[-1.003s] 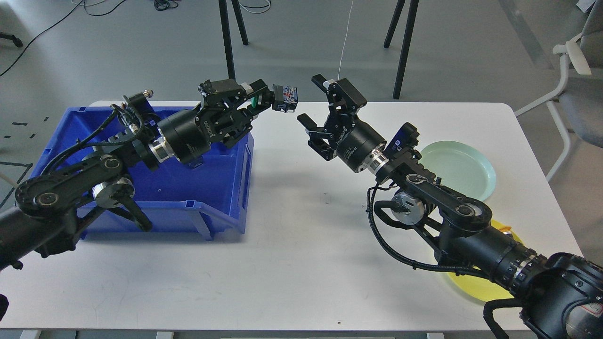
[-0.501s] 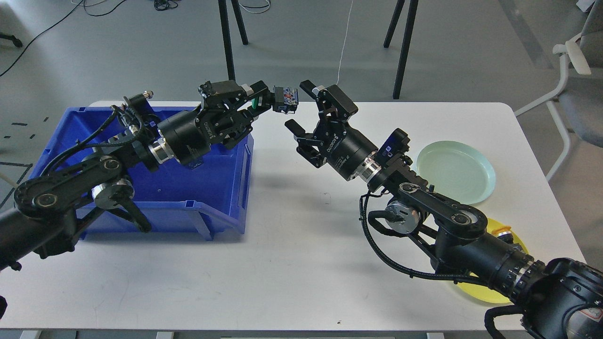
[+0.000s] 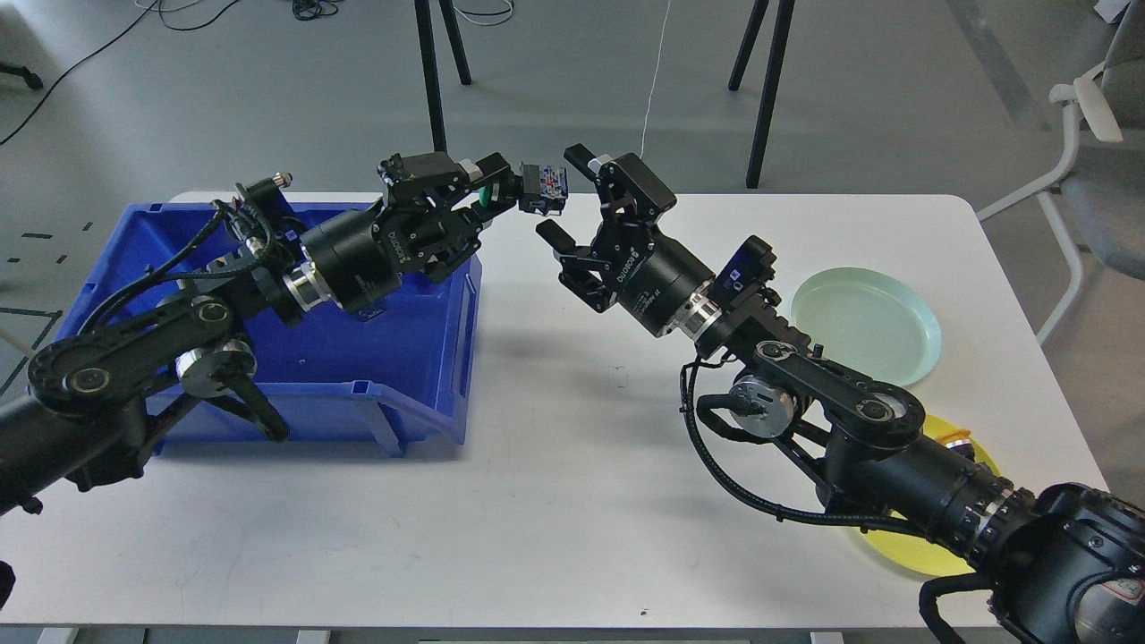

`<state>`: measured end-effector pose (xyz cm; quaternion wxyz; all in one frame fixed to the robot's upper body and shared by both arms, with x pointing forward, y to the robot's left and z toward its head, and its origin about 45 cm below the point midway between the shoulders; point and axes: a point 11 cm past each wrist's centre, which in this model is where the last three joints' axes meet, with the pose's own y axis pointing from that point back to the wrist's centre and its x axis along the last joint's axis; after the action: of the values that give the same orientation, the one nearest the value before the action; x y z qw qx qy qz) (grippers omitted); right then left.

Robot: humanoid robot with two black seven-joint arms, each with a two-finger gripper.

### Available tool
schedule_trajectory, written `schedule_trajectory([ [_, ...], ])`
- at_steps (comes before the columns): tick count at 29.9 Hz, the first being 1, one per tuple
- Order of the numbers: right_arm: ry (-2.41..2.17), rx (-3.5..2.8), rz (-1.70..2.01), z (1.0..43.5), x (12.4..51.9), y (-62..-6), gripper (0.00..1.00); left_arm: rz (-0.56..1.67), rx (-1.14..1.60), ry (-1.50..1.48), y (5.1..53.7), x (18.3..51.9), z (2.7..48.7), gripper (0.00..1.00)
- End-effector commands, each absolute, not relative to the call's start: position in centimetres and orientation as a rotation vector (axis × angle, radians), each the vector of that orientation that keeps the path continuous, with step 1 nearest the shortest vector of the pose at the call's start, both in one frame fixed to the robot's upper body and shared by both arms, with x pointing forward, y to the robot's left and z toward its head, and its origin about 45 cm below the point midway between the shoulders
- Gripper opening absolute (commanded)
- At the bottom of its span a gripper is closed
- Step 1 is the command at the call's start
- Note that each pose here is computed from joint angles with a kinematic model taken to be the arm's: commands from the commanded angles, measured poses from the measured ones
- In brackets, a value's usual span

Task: Pass button and place on color plate
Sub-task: 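Close the right gripper on the green button held by the left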

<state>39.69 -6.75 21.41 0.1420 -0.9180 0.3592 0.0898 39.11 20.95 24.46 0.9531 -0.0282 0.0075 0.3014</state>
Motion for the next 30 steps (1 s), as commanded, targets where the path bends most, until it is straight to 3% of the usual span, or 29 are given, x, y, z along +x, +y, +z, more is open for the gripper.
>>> schedule_trajectory([
  [1, 1.026, -2.652, 0.261, 21.5, 39.6, -6.6, 0.98, 0.613, -0.055, 0.015, 21.0, 39.1, 24.4, 0.13],
  [16, 0.965, -2.712, 0.215, 22.0, 39.5, -5.5, 0.97, 0.613, -0.055, 0.015, 21.0, 39.1, 24.4, 0.13],
  [21, 0.979, -2.707, 0.211, 22.1, 39.7, -5.6, 0.93, 0.614, -0.056, 0.016, 21.0, 39.1, 24.4, 0.13],
  [26, 0.987, -2.704, 0.207, 22.1, 39.7, -5.7, 0.72, 0.614, -0.056, 0.017, 21.0, 39.1, 24.4, 0.13],
  [30, 0.985, -2.711, 0.194, 22.1, 39.7, -5.6, 0.35, 0.614, -0.056, 0.017, 21.0, 39.1, 24.4, 0.13],
])
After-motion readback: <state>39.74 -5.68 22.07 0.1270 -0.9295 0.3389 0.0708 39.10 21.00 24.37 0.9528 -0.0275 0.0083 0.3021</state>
